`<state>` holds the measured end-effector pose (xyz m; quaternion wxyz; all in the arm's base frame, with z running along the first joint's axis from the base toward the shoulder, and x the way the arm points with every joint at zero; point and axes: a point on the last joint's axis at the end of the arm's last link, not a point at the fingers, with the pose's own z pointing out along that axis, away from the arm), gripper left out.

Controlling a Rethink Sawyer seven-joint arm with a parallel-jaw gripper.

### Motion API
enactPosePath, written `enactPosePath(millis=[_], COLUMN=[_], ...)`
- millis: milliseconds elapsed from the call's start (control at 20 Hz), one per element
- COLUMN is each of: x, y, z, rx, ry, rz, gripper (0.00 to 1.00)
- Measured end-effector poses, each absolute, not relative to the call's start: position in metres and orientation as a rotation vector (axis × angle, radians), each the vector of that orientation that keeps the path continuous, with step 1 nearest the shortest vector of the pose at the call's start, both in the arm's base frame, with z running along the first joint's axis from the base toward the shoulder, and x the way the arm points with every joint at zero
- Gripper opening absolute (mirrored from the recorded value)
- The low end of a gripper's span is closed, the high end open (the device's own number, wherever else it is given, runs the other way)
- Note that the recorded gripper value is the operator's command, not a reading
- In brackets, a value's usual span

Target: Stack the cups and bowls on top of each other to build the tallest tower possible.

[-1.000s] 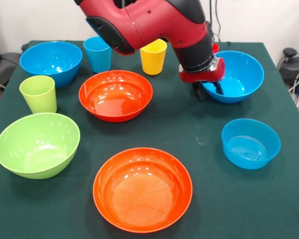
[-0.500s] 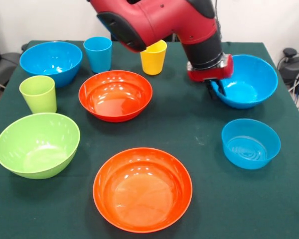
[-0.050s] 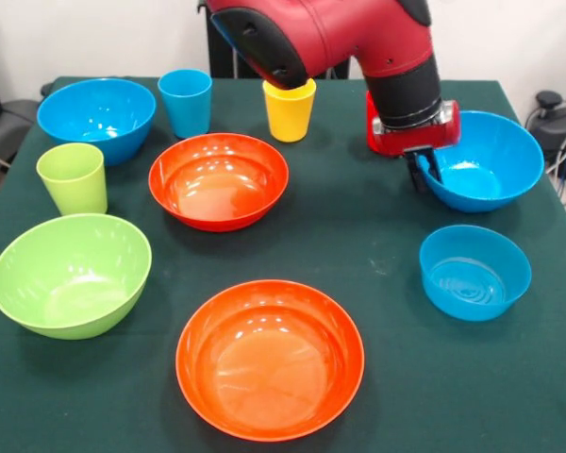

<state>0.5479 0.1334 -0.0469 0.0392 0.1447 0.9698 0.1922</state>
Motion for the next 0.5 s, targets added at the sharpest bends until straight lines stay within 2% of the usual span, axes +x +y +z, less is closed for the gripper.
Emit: enactPosePath(millis=[500], x=[0.563], y=[0.118], z=[-0.032], rx=[0.406], ry=[2.941], rz=[0.490], gripper=[0.00])
